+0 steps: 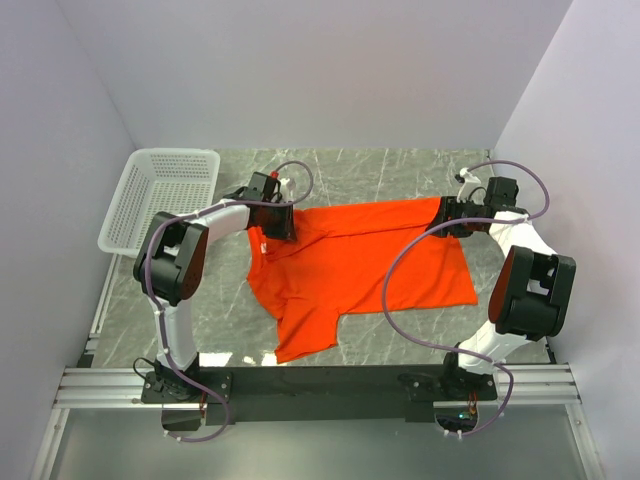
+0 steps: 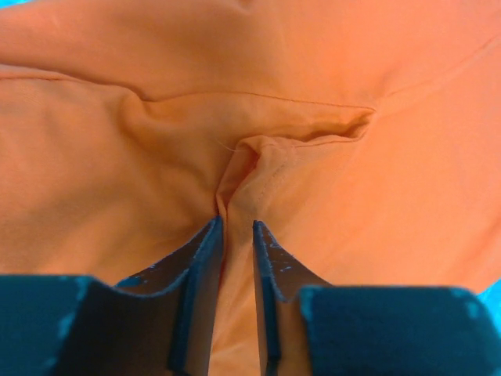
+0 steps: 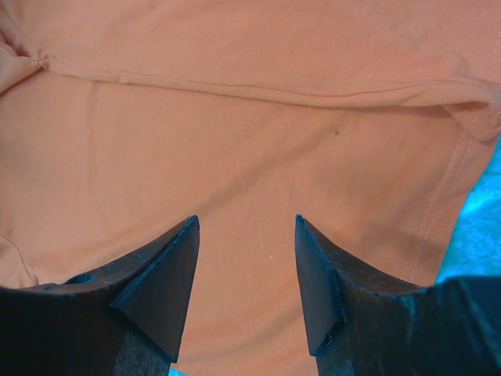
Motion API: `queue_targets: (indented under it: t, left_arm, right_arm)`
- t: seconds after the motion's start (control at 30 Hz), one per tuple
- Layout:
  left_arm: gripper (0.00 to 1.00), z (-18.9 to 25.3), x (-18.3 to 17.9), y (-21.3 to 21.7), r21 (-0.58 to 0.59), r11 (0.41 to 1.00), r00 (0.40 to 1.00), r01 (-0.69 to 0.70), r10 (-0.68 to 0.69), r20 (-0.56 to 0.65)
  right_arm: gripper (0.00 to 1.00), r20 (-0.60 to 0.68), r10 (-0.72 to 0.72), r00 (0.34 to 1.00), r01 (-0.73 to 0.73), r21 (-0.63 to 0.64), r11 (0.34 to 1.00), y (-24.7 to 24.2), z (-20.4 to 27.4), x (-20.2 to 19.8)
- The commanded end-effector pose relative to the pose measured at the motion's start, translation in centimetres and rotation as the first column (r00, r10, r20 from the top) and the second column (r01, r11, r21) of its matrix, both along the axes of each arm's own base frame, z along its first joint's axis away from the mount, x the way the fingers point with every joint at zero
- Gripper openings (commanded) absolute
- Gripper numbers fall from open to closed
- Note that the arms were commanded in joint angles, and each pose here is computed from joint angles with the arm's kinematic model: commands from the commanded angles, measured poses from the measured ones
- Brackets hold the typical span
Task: Fold and stack the t-shirts
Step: Fold the tshirt
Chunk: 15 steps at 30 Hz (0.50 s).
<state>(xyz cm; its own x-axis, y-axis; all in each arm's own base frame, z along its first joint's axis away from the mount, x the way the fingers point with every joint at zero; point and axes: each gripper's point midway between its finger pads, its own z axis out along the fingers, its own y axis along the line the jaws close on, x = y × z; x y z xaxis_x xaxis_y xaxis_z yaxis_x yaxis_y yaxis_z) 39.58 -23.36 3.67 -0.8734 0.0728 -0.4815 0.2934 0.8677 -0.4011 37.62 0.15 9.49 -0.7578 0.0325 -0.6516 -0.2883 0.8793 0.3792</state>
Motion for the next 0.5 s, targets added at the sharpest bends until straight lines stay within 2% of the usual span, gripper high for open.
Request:
queue_targets:
  t: [0.0,0.47]
  left_arm:
    - [0.26,1.8,-0.1,-0.9,-0.038,0.998,0.998,0.049,-0.047,0.042]
    - [0.23,1.6,-2.9,-1.4,-0.07,0.988,0.991,0.135,-0.135,0.008]
  right_arm:
    - [0.59,0.064,0.004,0.998,-0.004,-0.015,1.0,0.1,1.5,0.5]
    - [0.59,0.067,0.002,0.998,-0.001,-0.014,1.0,0.0,1.8,0.6]
